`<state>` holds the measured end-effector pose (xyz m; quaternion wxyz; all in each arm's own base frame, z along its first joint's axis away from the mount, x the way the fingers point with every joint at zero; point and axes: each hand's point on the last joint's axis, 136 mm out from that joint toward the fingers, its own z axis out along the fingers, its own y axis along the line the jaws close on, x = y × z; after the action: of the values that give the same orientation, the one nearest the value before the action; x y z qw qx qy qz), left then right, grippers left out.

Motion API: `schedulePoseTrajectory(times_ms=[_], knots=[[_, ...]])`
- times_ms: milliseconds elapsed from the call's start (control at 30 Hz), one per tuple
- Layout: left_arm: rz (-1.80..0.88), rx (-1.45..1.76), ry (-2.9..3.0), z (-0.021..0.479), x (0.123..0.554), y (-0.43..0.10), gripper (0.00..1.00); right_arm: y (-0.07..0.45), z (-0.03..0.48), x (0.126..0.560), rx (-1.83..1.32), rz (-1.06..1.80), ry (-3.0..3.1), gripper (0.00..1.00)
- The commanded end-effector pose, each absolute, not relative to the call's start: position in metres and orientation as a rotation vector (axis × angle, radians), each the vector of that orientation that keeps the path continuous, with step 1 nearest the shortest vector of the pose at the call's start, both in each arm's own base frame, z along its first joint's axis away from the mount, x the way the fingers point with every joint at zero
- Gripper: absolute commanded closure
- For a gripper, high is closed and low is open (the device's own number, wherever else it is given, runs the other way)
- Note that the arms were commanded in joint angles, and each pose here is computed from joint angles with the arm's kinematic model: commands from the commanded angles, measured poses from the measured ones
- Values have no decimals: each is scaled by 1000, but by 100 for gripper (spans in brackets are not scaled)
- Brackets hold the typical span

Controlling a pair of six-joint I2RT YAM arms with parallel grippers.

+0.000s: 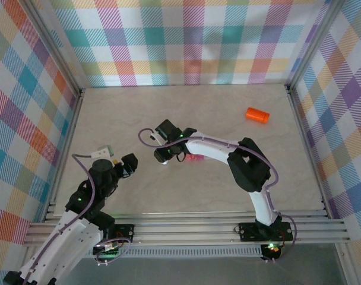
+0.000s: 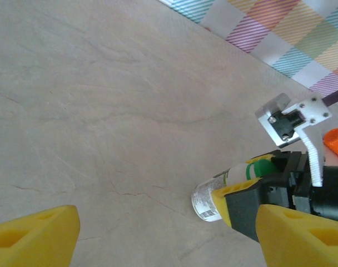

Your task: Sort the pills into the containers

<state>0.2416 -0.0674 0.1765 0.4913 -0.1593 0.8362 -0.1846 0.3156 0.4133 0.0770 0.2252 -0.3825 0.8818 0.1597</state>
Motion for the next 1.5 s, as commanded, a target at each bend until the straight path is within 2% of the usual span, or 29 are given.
schedulePoseTrajectory(times_ms=[0, 200, 367, 567, 1033, 1467], knots=[[-406, -401, 2028, 169, 242, -60, 17, 411, 134, 329, -1014, 474, 2327, 63], [-430, -388, 2030, 168, 245, -65, 17, 352, 178, 404, -861, 318, 2247, 62], [-450, -380, 2031, 167, 247, -69, 17, 284, 178, 482, -678, 183, 2254, 63], [-450, -362, 2052, 162, 248, -72, 17, 234, 174, 546, -618, 93, 2247, 63], [-462, -352, 2063, 150, 256, -78, 17, 184, 130, 613, -509, 40, 2259, 62], [-476, -341, 2092, 143, 258, -84, 17, 165, 98, 625, -395, 92, 2317, 58]])
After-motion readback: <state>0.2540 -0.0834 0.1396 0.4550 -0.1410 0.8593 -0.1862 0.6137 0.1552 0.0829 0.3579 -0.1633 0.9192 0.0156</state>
